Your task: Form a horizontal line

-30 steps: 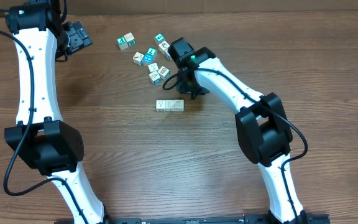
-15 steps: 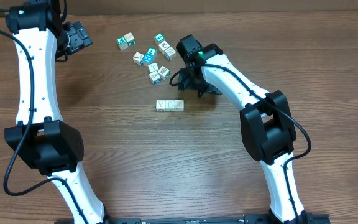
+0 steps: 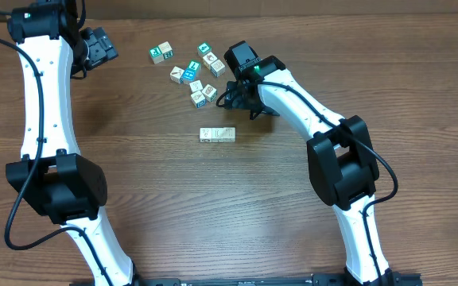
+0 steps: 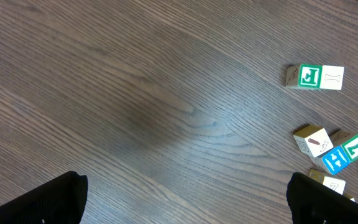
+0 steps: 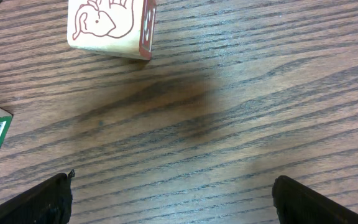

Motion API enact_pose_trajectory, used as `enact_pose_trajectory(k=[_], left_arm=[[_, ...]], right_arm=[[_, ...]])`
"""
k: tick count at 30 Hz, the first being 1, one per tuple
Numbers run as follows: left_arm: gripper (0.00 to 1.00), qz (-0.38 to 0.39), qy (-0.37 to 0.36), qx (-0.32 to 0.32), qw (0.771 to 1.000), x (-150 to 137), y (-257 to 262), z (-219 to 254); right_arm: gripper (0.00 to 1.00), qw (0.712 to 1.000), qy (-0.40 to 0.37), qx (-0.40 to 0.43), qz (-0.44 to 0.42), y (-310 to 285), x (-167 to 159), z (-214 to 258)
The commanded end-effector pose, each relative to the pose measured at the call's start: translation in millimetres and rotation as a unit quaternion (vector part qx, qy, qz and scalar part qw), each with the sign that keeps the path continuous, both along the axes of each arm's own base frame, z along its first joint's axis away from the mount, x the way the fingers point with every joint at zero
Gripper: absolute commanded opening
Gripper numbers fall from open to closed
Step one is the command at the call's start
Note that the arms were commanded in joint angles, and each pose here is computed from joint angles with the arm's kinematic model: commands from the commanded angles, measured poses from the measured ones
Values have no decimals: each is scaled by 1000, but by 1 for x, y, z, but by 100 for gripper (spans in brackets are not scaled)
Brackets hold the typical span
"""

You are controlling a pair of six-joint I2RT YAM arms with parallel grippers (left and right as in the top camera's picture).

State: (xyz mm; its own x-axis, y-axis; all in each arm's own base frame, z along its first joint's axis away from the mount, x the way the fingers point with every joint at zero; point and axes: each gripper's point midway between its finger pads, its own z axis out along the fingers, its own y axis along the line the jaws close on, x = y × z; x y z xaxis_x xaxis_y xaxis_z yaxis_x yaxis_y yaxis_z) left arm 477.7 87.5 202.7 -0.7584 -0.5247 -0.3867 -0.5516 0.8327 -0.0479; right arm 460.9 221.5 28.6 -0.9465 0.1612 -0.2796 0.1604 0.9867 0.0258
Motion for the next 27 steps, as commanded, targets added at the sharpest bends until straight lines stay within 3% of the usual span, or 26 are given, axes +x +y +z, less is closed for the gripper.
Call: enact_pose_trajectory(k=[1, 27], left_arm=[[100, -6, -8, 9, 1000, 0, 2, 9], [99, -6, -8, 9, 1000, 0, 2, 9]], right_arm=[[100, 1000, 0, -8, 0, -1, -2, 0], [100, 1000, 8, -12, 0, -3, -5, -1]])
